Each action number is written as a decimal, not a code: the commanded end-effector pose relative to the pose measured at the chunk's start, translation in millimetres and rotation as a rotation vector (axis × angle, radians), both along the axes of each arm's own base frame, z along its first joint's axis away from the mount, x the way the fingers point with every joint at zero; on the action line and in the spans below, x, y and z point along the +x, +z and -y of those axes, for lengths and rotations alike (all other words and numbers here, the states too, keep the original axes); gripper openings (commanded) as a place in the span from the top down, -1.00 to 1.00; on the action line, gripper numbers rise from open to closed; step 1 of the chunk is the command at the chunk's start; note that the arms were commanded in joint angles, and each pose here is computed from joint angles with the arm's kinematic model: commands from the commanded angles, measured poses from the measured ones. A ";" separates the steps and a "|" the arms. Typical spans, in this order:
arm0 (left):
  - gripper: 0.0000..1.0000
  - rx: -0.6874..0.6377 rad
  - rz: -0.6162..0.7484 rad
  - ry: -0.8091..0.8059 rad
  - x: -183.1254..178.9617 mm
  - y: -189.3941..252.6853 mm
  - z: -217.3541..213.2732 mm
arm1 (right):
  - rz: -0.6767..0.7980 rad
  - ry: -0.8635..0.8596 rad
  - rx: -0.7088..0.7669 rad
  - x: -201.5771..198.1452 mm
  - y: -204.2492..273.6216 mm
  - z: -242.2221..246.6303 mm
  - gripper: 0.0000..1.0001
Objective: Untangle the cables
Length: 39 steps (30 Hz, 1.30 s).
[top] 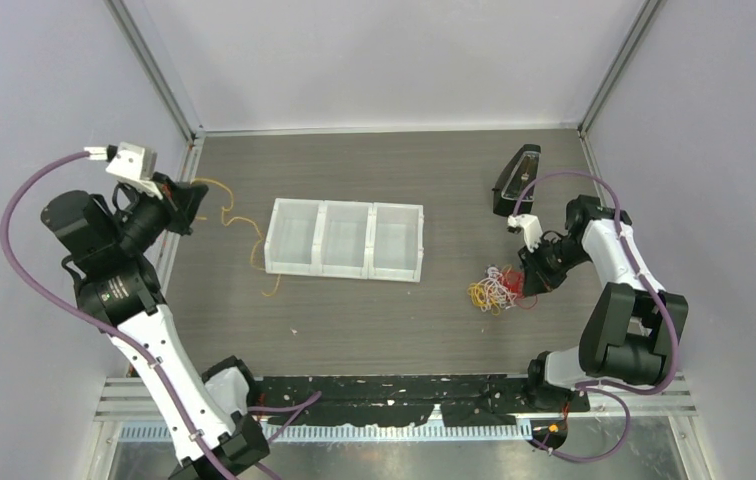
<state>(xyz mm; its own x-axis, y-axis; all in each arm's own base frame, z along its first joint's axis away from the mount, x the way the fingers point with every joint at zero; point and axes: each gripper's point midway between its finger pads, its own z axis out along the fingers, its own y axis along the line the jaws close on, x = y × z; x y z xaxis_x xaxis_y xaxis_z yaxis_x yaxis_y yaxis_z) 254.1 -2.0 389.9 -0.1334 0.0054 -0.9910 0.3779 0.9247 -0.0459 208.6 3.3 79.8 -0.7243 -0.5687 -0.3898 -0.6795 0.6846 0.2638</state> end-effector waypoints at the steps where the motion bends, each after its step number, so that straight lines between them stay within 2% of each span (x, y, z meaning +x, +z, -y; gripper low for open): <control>1: 1.00 -0.084 0.126 -0.057 -1.7 63.0 19.3 | 0.004 -0.009 0.051 5.9 9.9 -8.1 0.89; 6: 1.00 -0.094 0.181 -0.086 -0.4 84.6 32.8 | 0.002 -0.018 0.062 8.2 11.4 -9.6 0.89; 18: 1.00 -0.153 0.250 -0.080 14.1 122.2 30.6 | -0.013 -0.018 0.059 10.2 8.7 -8.2 0.89; 28: 1.00 -0.143 0.165 -0.095 48.4 69.1 34.5 | -0.027 -0.028 0.072 12.9 7.0 -9.3 0.89; 34: 1.00 -0.069 0.144 -0.035 87.6 29.8 29.3 | -0.036 -0.029 0.076 13.1 6.3 -10.2 0.89; 39: 1.00 -0.085 0.120 0.009 125.0 15.7 21.6 | -0.049 -0.031 0.076 12.4 3.6 -9.7 0.89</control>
<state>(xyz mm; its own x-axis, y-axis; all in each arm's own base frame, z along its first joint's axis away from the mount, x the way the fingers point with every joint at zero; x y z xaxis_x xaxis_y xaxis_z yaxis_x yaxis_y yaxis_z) 351.8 -37.6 390.5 -0.1159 -0.1220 -0.9857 0.4353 0.8858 -0.1608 213.8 9.6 76.4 -0.7626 -0.5277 -0.3741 -0.6422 0.6868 0.3403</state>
